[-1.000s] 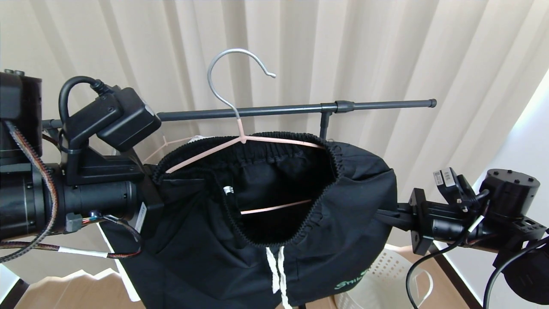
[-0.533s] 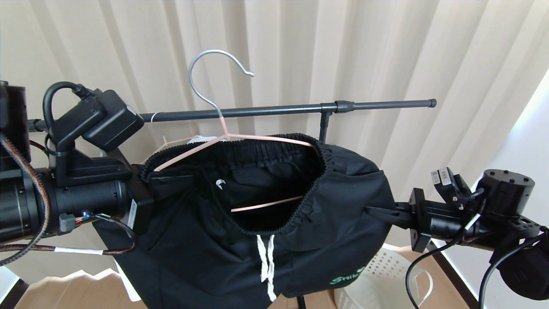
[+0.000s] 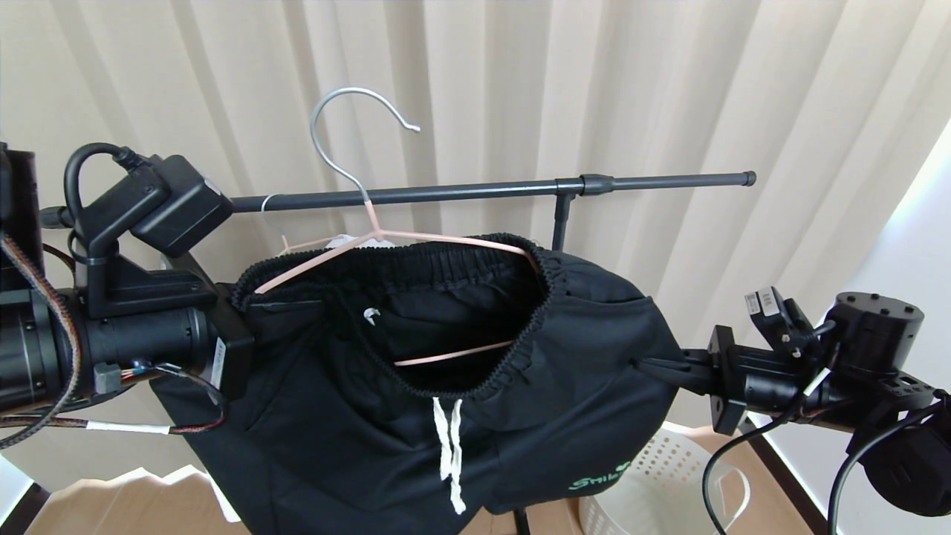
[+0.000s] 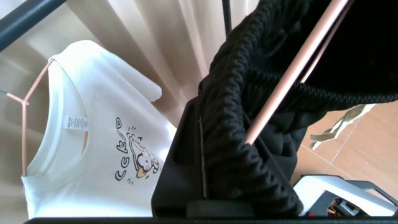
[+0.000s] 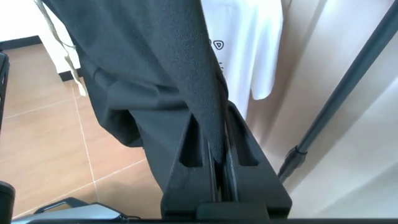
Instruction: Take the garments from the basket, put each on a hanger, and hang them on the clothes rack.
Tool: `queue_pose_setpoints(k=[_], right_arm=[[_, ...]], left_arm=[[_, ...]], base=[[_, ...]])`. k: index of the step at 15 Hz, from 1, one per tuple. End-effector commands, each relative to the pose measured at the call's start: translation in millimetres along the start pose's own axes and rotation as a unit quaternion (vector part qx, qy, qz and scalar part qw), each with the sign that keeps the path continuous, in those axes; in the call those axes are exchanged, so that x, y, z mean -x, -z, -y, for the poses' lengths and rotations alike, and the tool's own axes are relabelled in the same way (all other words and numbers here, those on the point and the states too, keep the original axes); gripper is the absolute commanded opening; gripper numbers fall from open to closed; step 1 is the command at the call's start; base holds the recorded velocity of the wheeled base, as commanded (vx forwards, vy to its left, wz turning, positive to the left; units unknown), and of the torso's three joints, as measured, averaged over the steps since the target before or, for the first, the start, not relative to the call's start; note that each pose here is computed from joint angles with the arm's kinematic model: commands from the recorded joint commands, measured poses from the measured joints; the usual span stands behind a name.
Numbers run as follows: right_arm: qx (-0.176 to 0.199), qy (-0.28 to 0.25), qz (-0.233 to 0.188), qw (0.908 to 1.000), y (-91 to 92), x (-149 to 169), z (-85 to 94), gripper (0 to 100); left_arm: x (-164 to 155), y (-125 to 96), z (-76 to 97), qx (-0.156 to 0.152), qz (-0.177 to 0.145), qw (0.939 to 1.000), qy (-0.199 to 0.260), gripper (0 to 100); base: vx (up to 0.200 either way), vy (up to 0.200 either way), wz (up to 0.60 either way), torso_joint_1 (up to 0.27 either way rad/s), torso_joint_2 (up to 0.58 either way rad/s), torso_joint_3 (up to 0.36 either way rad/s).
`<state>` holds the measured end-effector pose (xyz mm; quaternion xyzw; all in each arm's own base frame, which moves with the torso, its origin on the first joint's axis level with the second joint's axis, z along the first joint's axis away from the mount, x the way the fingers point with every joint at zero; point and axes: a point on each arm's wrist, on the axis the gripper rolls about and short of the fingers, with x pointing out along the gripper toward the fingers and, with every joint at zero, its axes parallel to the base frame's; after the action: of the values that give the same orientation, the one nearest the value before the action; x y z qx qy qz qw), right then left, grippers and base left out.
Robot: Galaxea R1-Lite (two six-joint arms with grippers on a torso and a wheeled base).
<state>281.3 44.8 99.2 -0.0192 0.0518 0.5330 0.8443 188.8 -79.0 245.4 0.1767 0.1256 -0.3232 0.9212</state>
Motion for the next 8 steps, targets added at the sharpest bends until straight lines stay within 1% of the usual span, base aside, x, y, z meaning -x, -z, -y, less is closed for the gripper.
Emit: queue_pose_setpoints(k=[1,2,8], right_arm=[[0.0,0.0,0.002,1.0,-1.8,0.4,-0.6,0],[-0.007,0.001,0.003,1.0,-2.4,0.6,-0.7,0],[-0.006,0.002,0.004,1.0,-2.9,0.8,-0.2,0]], left_arm=[[0.4,-0.1,-0.8,0.0,0.0,1.0,-0.002,0],[0.5,0.0,-1.4,0.001,0.0,1.0,-0.005,0],[2.8,2.3,-8.2,0.008,-0.003,0.9998,-0.021,0]], base=[[0.0,0.0,0.0,0.0,0.0,0.0],[0.0,0.0,0.0,0.0,0.0,0.0],[0.0,0.0,0.0,0.0,0.0,0.0]])
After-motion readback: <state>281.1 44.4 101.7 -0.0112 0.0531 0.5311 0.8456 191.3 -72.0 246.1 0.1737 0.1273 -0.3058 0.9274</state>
